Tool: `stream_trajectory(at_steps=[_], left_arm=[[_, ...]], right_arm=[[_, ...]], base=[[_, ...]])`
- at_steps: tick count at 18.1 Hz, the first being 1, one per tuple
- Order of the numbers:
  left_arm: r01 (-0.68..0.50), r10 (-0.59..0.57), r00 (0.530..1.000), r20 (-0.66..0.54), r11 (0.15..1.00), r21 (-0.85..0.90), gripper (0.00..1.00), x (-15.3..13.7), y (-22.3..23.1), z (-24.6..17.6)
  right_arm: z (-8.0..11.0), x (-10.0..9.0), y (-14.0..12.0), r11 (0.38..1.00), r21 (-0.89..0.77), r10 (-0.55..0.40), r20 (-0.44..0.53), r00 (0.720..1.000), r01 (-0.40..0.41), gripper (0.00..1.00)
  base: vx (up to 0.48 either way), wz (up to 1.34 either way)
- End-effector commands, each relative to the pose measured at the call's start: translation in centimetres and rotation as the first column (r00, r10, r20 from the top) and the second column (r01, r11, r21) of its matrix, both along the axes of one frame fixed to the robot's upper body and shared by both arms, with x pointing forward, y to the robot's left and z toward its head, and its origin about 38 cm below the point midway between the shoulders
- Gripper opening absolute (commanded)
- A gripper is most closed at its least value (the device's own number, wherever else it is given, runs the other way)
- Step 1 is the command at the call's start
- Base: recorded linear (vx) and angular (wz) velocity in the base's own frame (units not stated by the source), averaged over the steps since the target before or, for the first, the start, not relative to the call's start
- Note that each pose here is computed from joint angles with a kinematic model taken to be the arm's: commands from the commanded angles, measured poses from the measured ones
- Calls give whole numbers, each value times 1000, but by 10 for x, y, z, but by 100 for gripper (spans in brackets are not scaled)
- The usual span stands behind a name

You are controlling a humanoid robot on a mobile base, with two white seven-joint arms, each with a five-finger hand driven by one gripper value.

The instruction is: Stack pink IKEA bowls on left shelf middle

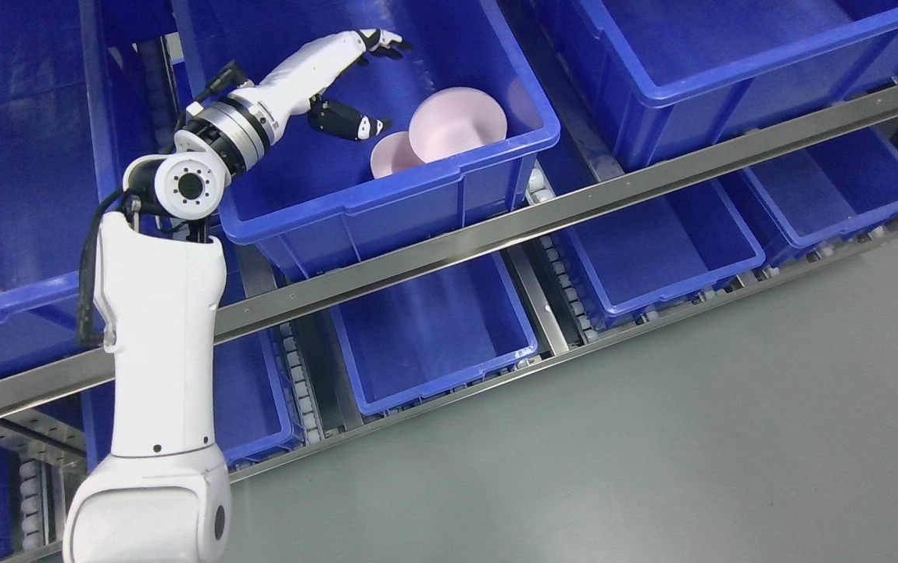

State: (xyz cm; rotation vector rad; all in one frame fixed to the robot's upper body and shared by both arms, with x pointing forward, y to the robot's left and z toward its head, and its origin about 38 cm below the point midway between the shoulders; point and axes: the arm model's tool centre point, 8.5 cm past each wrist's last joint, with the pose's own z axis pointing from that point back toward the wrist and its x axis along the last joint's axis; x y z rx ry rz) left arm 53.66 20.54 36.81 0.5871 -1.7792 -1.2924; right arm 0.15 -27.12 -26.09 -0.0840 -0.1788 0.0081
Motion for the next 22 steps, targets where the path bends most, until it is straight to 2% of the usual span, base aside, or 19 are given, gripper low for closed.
stream_trajectory(at_steps=[1, 2, 3, 4, 5, 6, 11, 13, 17, 22], left_arm=[[-88, 150, 973, 174, 943, -322, 82, -1, 33, 44], [-95, 233, 944, 231, 868, -486, 85, -4, 53, 53], [-28, 258, 930, 263, 762, -647, 86, -7, 57, 56], [29, 279, 927, 250, 611, -791, 84, -9, 60, 52], [-2, 318, 934, 164, 463, -886, 84, -8, 67, 39], [-42, 344, 933, 110, 405, -913, 86, -7, 72, 33], [-123, 359, 933, 30, 394, -911, 100, -32, 71, 9], [-118, 339, 940, 30, 410, -905, 100, -42, 64, 10], [-134, 305, 952, 8, 442, -887, 100, -43, 50, -4], [-152, 307, 952, -10, 441, -885, 100, -44, 51, -14]], right_arm=[[1, 0, -11, 1000, -18, -2, 1, 1000, 2, 100], [1, 0, -11, 1000, -18, -2, 1, 1000, 2, 100], [1, 0, -11, 1000, -18, -2, 1, 1000, 2, 100], [1, 0, -11, 1000, -18, -2, 1, 1000, 2, 100], [1, 0, -11, 1000, -18, -2, 1, 1000, 2, 100], [1, 0, -11, 1000, -18, -2, 1, 1000, 2, 100], [1, 0, -11, 1000, -18, -2, 1, 1000, 2, 100], [1, 0, -11, 1000, -18, -2, 1, 1000, 2, 100], [1, 0, -11, 1000, -18, -2, 1, 1000, 2, 100], [1, 0, -11, 1000, -18, -2, 1, 1000, 2, 100]], base=[[0, 0], [0, 0], [0, 0], [0, 0], [0, 0], [0, 0], [0, 0], [0, 0], [0, 0], [-1, -12]])
